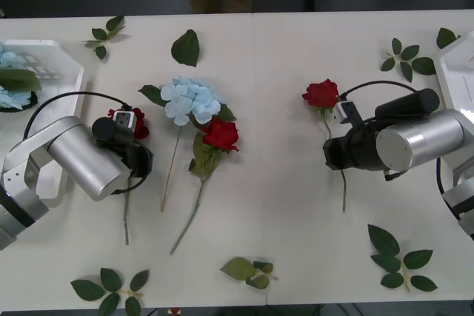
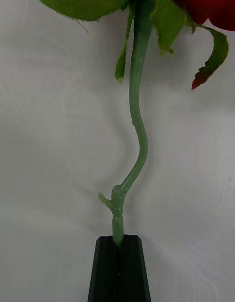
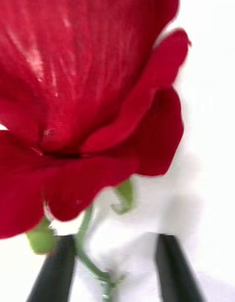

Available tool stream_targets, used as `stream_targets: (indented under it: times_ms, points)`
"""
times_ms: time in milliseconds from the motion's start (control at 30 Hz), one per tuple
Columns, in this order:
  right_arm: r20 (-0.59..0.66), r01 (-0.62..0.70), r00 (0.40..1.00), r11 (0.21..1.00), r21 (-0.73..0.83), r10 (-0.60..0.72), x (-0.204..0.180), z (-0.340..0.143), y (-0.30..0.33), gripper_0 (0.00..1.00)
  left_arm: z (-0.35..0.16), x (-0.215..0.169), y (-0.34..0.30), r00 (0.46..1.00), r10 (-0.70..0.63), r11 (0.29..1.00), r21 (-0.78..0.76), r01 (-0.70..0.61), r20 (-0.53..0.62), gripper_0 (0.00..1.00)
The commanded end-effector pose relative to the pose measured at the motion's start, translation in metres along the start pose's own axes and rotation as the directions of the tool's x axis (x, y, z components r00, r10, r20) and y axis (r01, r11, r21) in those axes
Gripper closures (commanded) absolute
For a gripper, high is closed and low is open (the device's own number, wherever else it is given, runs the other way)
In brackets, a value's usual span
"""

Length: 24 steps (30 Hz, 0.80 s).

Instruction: Place the red flowers into the right box and the blue flowers into the left box. If a person shows an open palm, hand one flower to the person first, then continue sorting.

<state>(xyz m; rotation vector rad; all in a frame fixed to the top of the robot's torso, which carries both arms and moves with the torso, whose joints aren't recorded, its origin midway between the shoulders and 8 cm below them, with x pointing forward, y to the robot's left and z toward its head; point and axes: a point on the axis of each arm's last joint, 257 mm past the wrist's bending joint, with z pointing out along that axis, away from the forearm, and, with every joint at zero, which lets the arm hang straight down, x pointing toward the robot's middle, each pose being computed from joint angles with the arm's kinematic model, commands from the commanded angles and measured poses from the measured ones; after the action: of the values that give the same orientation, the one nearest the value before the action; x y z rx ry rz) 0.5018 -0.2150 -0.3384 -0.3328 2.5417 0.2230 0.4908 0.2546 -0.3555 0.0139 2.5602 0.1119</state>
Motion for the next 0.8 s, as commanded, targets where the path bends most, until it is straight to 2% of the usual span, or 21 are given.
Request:
stream_targets:
  times_ms: [33,67,100,133,167,200,567,667,800]
  points:
    - [0.064,0.051,0.997,0.999,0.009,-0.051,-0.02,-0.013,-0.005,0.8,0.021,0.029,0.027,0.998,-0.012,0.998,-0.068,0.008,-0.06,1.0]
    - [0.069,0.049,0.996,0.999,0.006,-0.049,-0.021,-0.013,-0.004,0.72,0.022,0.031,0.027,0.998,-0.013,0.998,-0.068,0.009,-0.063,1.0]
    - [0.08,0.045,0.996,0.999,0.004,-0.045,-0.025,-0.015,-0.004,0.59,0.021,0.03,0.028,0.998,-0.01,0.997,-0.071,0.005,-0.061,1.0]
    - [0.087,0.048,0.995,0.999,0.001,-0.048,-0.027,-0.016,-0.003,0.51,0.021,0.03,0.029,0.998,-0.008,0.997,-0.073,0.004,-0.059,1.0]
    - [0.098,0.051,0.994,0.999,-0.001,-0.051,-0.031,-0.019,-0.002,0.44,0.021,0.029,0.028,0.998,-0.008,0.997,-0.072,0.004,-0.059,1.0]
    - [0.108,0.051,0.993,0.999,-0.001,-0.051,-0.035,-0.021,-0.001,0.41,0.021,0.029,0.028,0.998,-0.008,0.997,-0.073,0.003,-0.058,1.0]
    - [0.228,0.027,0.973,1.0,0.005,-0.028,-0.086,-0.037,0.005,0.4,0.017,0.022,0.036,0.999,-0.004,0.996,-0.086,0.0,-0.05,1.0]
    - [0.236,0.03,0.971,0.999,0.024,-0.035,-0.097,-0.033,0.007,0.39,-0.005,0.001,0.047,0.999,0.02,0.997,-0.079,-0.023,-0.045,1.0]
    - [0.234,0.015,0.972,0.999,0.029,-0.021,-0.107,-0.019,0.009,0.38,-0.058,-0.027,0.061,0.995,0.02,1.0,0.015,-0.018,-0.098,1.0]
